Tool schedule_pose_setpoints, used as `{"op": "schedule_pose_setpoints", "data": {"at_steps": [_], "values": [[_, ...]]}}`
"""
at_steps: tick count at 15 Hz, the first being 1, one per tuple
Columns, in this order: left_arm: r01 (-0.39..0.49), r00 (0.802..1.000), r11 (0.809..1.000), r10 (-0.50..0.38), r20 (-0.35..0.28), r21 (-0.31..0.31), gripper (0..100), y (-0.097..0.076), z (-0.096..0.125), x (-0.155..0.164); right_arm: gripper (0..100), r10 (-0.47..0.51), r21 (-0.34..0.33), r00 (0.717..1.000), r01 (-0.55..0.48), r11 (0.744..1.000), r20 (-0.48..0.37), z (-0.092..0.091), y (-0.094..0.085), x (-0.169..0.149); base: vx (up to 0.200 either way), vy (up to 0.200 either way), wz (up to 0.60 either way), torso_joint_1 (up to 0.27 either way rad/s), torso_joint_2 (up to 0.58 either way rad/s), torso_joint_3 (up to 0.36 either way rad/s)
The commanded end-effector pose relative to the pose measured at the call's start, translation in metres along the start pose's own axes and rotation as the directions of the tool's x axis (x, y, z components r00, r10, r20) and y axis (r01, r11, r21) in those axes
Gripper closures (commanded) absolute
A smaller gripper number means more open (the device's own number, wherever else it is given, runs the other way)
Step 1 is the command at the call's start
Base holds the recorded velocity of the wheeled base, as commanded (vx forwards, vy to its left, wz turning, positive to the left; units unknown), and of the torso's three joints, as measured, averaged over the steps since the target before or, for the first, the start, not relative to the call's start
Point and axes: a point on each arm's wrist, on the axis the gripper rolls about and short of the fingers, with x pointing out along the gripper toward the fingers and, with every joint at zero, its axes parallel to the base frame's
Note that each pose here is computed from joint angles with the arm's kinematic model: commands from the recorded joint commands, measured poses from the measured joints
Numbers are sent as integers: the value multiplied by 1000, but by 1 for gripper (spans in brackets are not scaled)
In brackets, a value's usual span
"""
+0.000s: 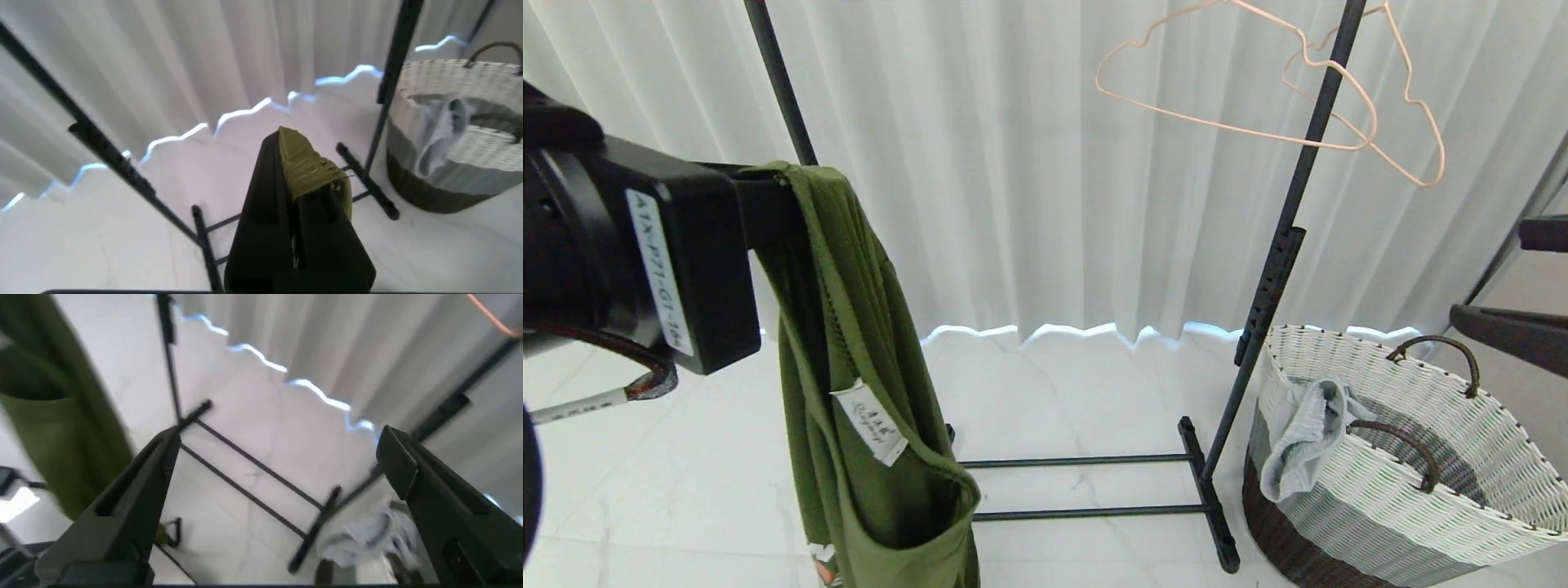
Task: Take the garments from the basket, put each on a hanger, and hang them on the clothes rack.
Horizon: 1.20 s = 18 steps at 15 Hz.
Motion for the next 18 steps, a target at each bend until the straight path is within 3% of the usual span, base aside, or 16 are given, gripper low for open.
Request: {"op": "schedule_pose_setpoints", "data": {"at_steps": [1, 2, 3, 6, 8, 10, 12, 16, 18], "values": [[-45, 999, 999, 45, -15, 1, 100, 8, -7, -1, 0, -144, -18, 986, 143, 990, -87, -10, -9, -9, 0, 0, 0, 0, 0, 0], [-52, 999, 999, 52, -15, -2, 100, 13, -10, -4, 0, -257, -55, 950, 251, 966, -178, -19, -16, -15, 0, 0, 0, 0, 0, 0], [-65, 998, 998, 65, -20, -1, 100, 16, -14, -6, 0, -309, -74, 924, 299, 951, -225, -26, -19, -19, 0, 0, 0, 0, 0, 0], [-88, 996, 996, 88, -32, 1, 100, 22, -21, -9, 0, -402, -111, 874, 387, 915, -272, -40, -26, -24, 0, 0, 0, 0, 0, 0], [-110, 993, 994, 110, -38, -4, 100, 26, -22, -7, 0, -511, -224, 804, 461, 858, -303, -59, -33, -37, 0, 0, 0, 0, 0, 0], [-133, 990, 991, 133, -50, -3, 100, 28, -25, -5, 0, -570, -259, 759, 509, 821, -316, -71, -34, -49, 0, 0, 0, 0, 0, 0], [-146, 988, 989, 145, -57, -1, 100, 31, -28, -5, 0, -579, -224, 759, 534, 815, -299, -75, -32, -55, 0, 0, 0, 0, 0, 0], [-144, 987, 989, 145, -75, 13, 100, 30, -36, -6, 0, -585, -46, 764, 597, 801, -272, -76, -34, -45, 0, 0, 0, 0, 0, 0], [-143, 986, 990, 144, -81, 19, 100, 30, -38, -5, 0, -583, -1, 762, 607, 794, -284, -74, -35, -39, 0, 0, 0, 0, 0, 0]]}}
